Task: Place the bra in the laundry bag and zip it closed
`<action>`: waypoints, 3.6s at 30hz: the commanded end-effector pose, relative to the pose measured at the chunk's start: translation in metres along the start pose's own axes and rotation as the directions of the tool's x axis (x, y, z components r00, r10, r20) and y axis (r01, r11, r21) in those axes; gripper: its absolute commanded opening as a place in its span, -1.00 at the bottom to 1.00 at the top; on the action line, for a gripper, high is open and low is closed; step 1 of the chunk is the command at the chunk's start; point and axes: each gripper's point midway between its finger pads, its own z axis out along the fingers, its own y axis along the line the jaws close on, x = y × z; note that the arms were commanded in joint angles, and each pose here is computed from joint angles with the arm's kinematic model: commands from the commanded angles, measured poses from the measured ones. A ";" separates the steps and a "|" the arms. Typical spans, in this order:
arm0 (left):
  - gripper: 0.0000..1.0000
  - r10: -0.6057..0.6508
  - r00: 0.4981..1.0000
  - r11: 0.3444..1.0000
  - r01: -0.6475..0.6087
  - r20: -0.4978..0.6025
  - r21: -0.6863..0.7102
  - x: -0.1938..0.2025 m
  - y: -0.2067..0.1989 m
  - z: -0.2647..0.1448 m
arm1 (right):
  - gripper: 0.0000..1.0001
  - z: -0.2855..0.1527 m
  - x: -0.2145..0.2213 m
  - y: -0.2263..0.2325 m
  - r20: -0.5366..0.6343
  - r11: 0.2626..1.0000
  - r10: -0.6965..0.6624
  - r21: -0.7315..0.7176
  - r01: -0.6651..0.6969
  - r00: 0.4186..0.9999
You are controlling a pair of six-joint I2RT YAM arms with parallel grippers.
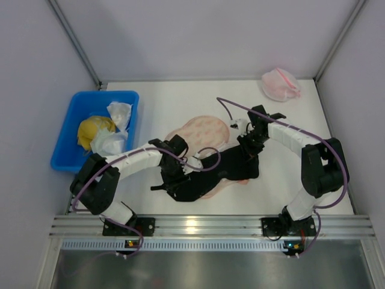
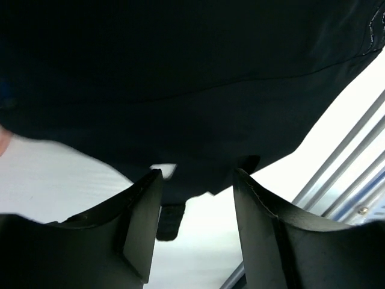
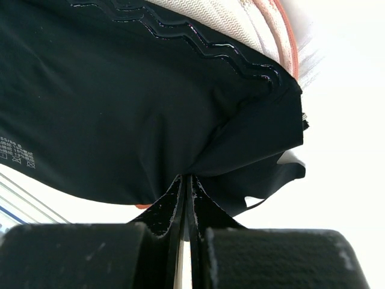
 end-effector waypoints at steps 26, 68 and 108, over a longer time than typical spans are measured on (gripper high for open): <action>-1.00 0.162 0.986 0.971 -0.153 0.034 -0.185 -0.005 -0.017 -0.043 | -1.00 -0.050 -0.058 0.013 0.173 0.999 -0.044 0.005 0.044 0.984; 0.25 0.180 0.929 0.982 -0.153 0.322 -0.109 -0.142 -0.052 -0.095 | -1.00 -0.012 -0.056 0.010 0.156 0.999 -0.025 -0.038 0.031 0.987; -1.00 0.063 0.944 0.995 -0.086 0.325 0.058 -0.128 -0.050 -0.065 | -1.00 -0.009 -0.056 0.010 0.139 0.999 -0.036 -0.033 0.041 0.990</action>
